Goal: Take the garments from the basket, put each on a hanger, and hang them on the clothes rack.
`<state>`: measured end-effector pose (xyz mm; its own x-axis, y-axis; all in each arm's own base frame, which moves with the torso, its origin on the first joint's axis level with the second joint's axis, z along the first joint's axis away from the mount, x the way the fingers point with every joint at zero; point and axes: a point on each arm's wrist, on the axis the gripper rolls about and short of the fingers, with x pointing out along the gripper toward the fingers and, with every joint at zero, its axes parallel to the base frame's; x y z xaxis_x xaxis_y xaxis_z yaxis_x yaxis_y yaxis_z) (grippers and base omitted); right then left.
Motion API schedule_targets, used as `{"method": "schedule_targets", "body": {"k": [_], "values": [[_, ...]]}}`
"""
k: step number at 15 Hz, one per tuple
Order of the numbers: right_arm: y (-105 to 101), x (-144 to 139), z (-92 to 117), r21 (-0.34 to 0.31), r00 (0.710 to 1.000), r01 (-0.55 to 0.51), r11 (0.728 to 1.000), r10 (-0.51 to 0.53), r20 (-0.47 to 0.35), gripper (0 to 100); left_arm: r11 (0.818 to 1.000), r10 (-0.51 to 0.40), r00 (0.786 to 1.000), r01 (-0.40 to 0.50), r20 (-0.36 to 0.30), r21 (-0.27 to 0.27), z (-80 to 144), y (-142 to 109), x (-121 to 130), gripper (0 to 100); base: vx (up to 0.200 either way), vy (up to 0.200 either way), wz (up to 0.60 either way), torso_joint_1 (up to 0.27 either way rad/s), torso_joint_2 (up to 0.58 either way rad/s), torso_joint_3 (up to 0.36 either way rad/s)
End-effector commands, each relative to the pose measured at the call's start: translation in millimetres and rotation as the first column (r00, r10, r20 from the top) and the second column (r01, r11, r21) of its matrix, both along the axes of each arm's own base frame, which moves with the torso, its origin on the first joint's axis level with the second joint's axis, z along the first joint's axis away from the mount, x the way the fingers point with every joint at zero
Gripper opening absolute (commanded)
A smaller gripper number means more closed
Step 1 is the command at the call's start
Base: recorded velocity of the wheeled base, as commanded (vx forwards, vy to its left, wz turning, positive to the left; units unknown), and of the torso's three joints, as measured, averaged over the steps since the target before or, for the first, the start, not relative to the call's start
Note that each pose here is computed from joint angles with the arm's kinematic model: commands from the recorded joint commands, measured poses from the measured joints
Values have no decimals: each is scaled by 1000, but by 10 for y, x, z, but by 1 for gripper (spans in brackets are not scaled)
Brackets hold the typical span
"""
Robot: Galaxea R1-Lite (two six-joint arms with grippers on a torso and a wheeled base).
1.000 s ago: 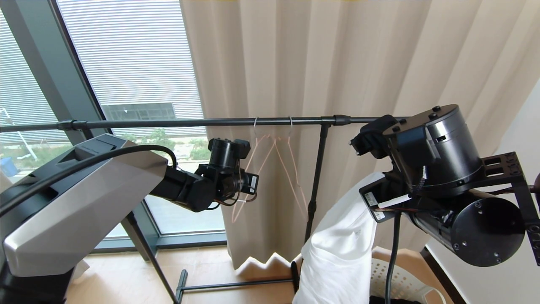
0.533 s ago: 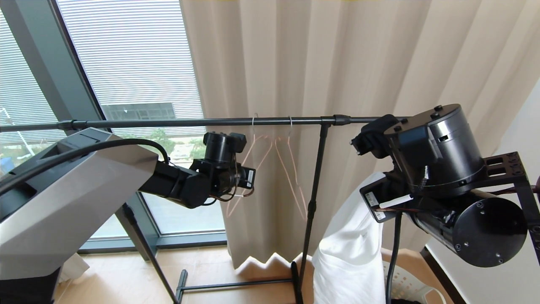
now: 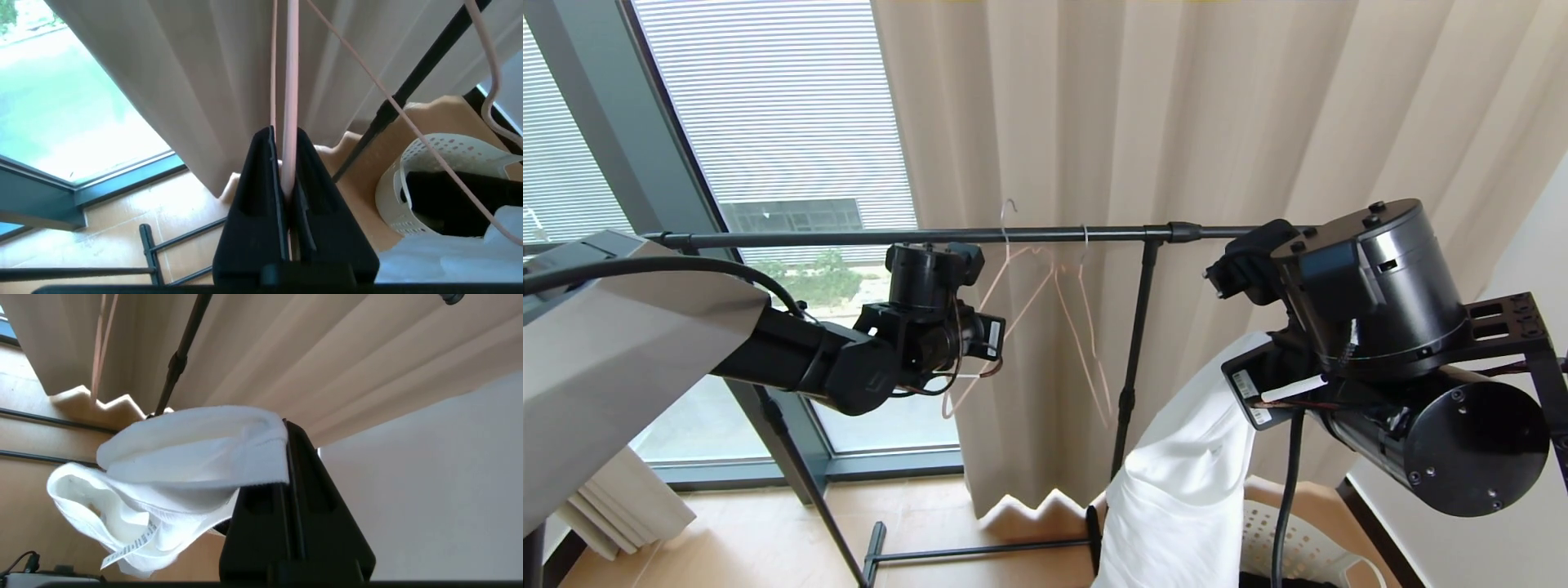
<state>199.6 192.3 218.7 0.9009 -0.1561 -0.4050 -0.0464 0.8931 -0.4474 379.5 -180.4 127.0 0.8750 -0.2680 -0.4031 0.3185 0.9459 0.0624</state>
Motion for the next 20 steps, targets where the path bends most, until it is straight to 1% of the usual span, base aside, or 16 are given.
{"method": "schedule_targets", "body": {"k": [1,4,6,7,8,10,11,12,13,14,15,16,18,20], "values": [[7,4,-12,-4,1000,0,1000,0,-3,0,1000,-1,1000,1,9,-4,65,26,-65,0,0,0,0,0,0,0],[15,12,-23,-4,1000,0,1000,0,-5,0,1000,-4,1000,4,13,-6,141,71,-173,0,0,0,0,0,0,0],[14,11,-24,-6,1000,0,1000,0,-6,0,1000,-20,1000,20,19,-14,252,154,-426,0,0,0,0,0,0,0],[14,11,-25,-5,1000,-1,1000,1,-6,0,999,-31,999,31,21,-14,265,158,-509,0,0,0,0,0,0,0],[14,11,-25,-6,1000,-1,1000,1,-7,0,998,-58,998,58,20,-11,278,167,-716,0,0,0,0,0,0,0],[17,13,-29,-7,1000,-1,1000,1,-8,0,996,-83,996,83,21,-10,288,180,-920,0,0,0,0,0,0,0],[26,4,-32,-6,1000,-5,1000,5,-7,0,995,-95,995,96,35,-4,311,253,-1086,0,0,0,0,0,0,0],[31,-3,-36,-7,1000,-8,1000,8,-8,0,995,-98,994,98,38,2,308,280,-1131,0,0,0,0,0,0,0],[40,-7,-40,-8,1000,-12,1000,11,-9,0,994,-108,992,107,60,17,321,371,-1263,0,0,0,0,0,0,0],[42,-4,-44,-9,1000,-12,1000,11,-11,0,992,-125,990,124,71,17,322,435,-1357,0,0,0,0,0,0,0],[50,3,-56,-10,1000,-11,1000,11,-12,0,987,-161,984,160,74,17,307,528,-1481,0,0,0,0,0,0,0],[51,4,-52,-9,1000,-11,1000,11,-11,0,979,-204,976,202,82,30,296,638,-1610,0,0,0,0,0,0,0],[53,5,-57,-11,1000,-11,1000,11,-13,0,970,-242,966,240,85,41,272,794,-1740,0,0,0,0,0,0,0],[53,11,-45,-8,1000,-9,1000,9,-10,0,959,-284,955,284,89,17,231,1013,-1869,0,0,0,0,0,0,0]]}}
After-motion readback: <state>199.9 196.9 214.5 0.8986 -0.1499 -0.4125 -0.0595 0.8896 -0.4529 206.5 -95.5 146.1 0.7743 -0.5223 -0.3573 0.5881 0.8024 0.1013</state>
